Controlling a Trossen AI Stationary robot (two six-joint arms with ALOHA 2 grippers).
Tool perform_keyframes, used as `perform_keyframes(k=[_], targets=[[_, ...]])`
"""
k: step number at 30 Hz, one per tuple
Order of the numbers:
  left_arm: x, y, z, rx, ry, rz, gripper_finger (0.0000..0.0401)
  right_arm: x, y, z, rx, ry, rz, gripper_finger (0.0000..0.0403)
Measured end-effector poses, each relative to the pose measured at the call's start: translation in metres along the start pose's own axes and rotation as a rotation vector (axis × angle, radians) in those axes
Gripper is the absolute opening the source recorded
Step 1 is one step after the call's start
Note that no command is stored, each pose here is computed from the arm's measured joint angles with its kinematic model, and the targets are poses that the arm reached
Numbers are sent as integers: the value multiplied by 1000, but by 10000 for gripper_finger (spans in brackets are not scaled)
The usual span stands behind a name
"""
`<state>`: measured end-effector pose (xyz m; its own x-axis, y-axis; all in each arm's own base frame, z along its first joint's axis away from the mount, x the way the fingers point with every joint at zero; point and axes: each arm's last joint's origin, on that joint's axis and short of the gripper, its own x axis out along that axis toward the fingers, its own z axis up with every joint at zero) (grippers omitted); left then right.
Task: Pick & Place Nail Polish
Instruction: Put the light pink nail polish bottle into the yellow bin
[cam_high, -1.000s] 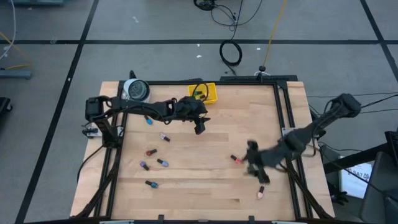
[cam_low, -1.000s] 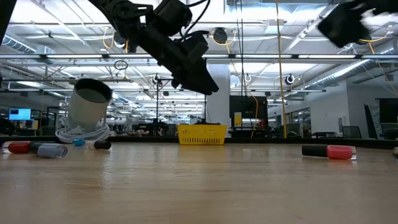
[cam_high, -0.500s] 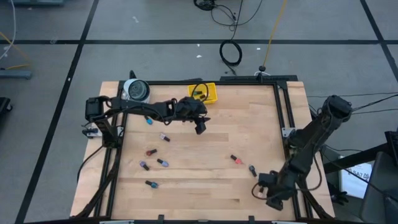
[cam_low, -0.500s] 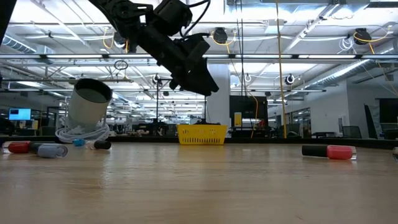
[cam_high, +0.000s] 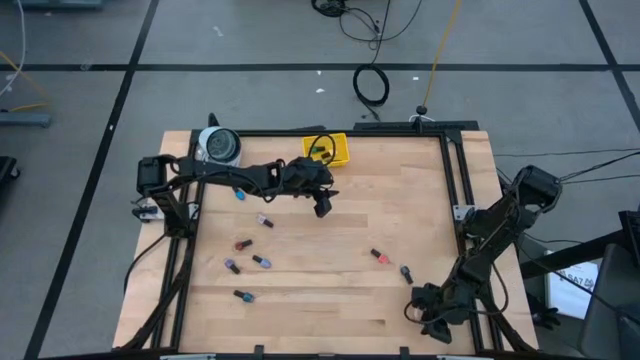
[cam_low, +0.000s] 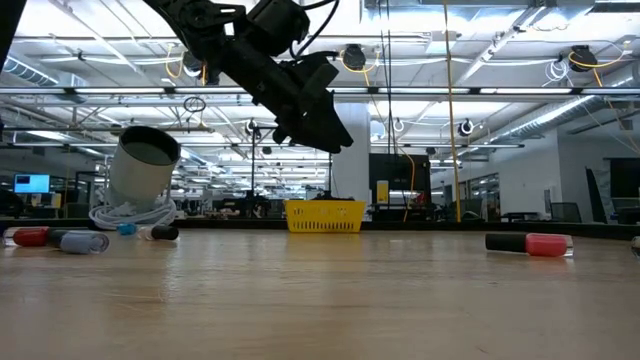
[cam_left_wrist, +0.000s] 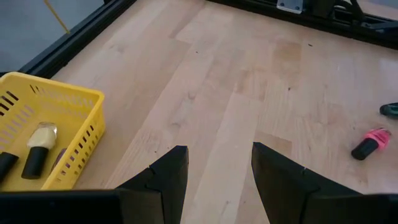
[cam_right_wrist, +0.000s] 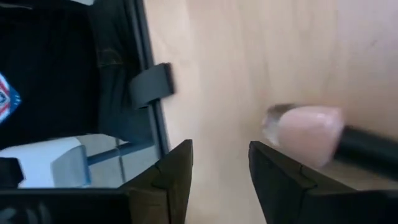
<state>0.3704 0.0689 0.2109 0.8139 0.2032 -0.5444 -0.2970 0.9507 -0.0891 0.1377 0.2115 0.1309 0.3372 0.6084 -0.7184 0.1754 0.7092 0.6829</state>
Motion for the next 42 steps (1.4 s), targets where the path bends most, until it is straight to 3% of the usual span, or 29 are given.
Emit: perform_keyframes(k=[11, 14, 19, 26, 37, 42], targets=[[0, 0, 0, 2, 0, 0, 172, -2, -12, 27, -134, -74, -33, 141], [0, 0, 0, 5, 0, 0, 172, -6, -11, 30, -137, -34, -3, 140], [0, 0, 0, 5, 0, 0, 172, -17, -5, 29, -76, -6, 45, 129], [0, 0, 0, 4, 1, 0, 172, -23, -6, 18, 129, 64, -89, 95], [0, 0, 0, -2, 1, 0, 172, -19, -6, 15, 190, 63, -90, 63], [0, 0, 0, -3, 1, 0, 172, -19, -6, 17, 102, -29, -107, 62]])
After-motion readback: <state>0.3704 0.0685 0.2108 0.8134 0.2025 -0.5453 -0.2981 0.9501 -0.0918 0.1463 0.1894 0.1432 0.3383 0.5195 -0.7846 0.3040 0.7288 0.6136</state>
